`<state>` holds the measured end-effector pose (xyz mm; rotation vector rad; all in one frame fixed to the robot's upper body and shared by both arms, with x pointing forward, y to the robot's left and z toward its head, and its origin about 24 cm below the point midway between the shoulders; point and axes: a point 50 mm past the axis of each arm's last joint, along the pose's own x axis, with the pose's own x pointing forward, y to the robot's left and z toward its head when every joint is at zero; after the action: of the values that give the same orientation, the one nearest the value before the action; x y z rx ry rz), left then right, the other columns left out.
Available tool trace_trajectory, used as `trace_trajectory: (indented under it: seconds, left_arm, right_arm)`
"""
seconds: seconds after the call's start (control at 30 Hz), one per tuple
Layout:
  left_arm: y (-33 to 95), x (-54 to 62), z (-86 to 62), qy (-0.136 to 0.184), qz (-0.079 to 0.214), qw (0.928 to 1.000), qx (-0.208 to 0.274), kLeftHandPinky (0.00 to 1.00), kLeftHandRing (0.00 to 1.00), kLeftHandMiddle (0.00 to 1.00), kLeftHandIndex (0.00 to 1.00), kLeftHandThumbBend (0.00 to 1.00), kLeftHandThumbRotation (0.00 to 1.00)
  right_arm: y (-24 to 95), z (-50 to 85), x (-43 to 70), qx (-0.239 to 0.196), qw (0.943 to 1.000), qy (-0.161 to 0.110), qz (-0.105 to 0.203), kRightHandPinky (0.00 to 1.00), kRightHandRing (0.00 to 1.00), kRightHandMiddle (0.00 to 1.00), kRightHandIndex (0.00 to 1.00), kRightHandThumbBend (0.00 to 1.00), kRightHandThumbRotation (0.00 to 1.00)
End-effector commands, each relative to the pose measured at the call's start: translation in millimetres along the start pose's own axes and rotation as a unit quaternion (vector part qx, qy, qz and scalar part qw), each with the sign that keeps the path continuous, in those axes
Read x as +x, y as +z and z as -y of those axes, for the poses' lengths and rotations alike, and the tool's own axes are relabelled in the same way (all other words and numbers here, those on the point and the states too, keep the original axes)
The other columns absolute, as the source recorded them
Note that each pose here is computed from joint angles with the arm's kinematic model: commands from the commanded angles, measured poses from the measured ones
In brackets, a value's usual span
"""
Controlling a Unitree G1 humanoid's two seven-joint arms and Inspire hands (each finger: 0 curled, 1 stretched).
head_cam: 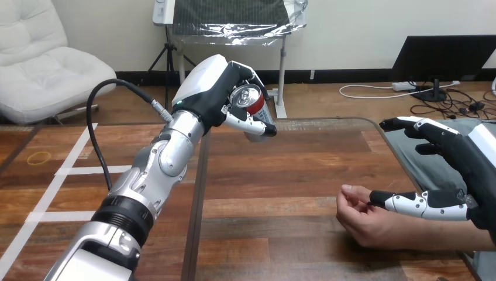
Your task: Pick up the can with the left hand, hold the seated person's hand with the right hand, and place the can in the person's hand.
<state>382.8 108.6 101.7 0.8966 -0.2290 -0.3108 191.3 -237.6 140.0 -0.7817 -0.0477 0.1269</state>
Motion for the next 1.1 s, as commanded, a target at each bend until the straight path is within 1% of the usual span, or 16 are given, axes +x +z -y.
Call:
trace_trajectory:
  seconds: [0.0, 1.07]
  left_arm:
    - [22.5, 15.0, -31.1, 0.052, 0.035, 0.998, 0.0, 0.34, 0.39, 0.47, 0.47, 0.7, 0.0]
    - [22.7, 14.5, -31.0, 0.051, 0.036, 0.998, 0.003, 0.35, 0.4, 0.47, 0.47, 0.7, 0.0]
  right_arm:
    - [22.2, 11.1, 6.7, -0.029, 0.9982, -0.013, 0.051, 0.84, 0.9, 0.91, 0.81, 0.75, 0.0]
    - [23.1, 11.5, 7.2, -0.036, 0.998, -0.006, 0.051, 0.84, 0.9, 0.9, 0.81, 0.75, 0.0]
